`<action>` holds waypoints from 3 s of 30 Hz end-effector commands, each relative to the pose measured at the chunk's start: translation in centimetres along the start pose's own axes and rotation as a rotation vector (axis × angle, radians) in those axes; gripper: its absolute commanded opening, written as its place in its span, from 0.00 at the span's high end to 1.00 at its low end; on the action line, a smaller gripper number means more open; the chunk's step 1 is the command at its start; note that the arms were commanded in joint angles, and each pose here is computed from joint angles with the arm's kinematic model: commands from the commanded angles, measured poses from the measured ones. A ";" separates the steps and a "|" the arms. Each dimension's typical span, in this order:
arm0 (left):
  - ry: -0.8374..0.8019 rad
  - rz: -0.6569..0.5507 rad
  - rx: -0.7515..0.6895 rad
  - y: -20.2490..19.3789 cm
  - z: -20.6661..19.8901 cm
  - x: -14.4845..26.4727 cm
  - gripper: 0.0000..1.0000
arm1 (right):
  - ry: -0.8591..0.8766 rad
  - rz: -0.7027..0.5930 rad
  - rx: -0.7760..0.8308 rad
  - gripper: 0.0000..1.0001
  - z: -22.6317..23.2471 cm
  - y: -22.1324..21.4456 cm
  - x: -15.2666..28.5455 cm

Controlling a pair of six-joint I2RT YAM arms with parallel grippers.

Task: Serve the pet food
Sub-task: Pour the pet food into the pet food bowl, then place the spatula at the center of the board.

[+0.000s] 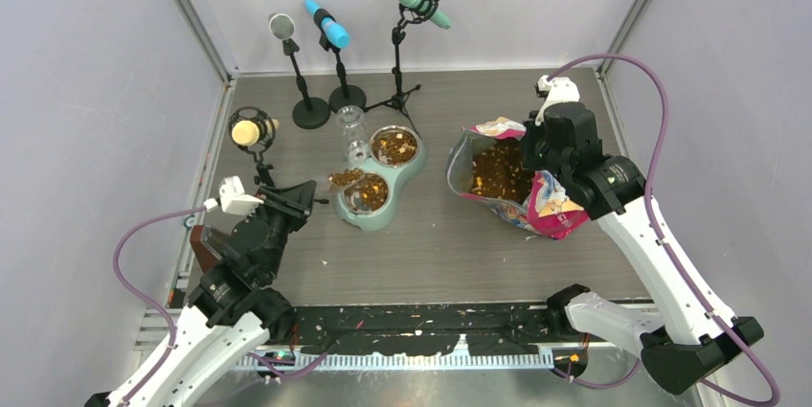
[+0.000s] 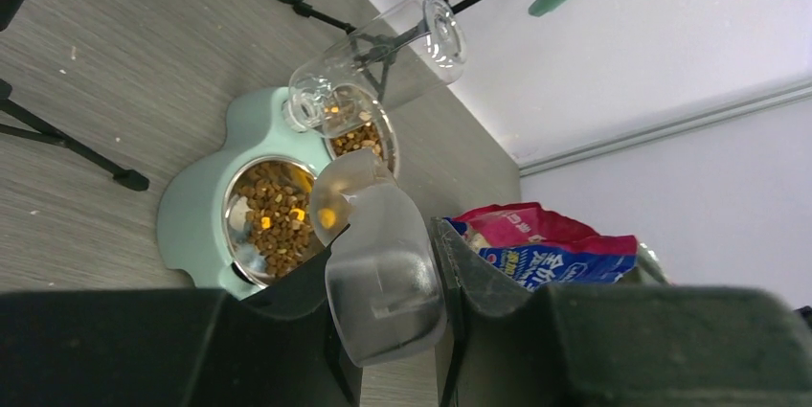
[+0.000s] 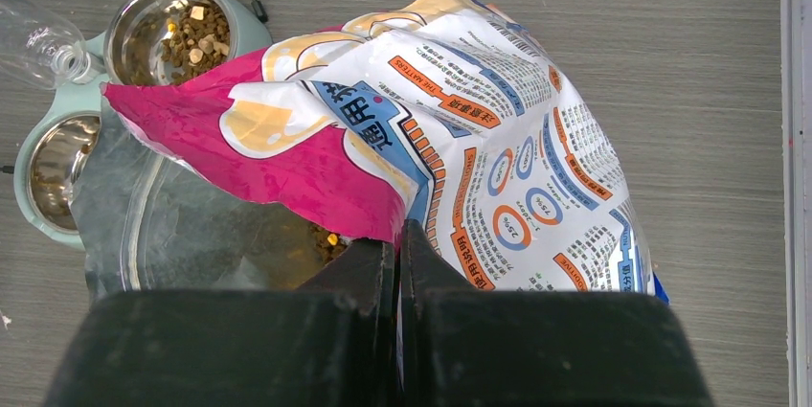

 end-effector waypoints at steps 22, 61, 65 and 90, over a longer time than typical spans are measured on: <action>0.129 0.053 -0.380 -1.3 0.4 -2.9 1.00 | -0.048 -0.106 -0.026 0.95 -1.0 3.1 1.0; -0.201 0.611 -0.424 -12.1 -5.8 -1.5 1.00 | -0.110 -0.138 -0.129 0.95 -2.7 4.4 2.0; -0.178 0.797 -0.427 -13.9 -3.4 0.7 1.00 | -0.096 -0.138 -0.130 0.95 -2.6 4.4 1.9; 0.390 0.351 -0.418 -5.8 11.0 3.4 0.37 | -0.028 -0.146 -0.138 0.95 -1.6 4.3 1.8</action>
Point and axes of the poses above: each gripper's point midway between its finger pads, its own x axis back along the fingers, its own z axis along the line the jaws close on, y = z × x, the point moved 4 cm from there along x, back along the fingers, and after that the axes turned 13 degrees about x, right-handed, at the moved point
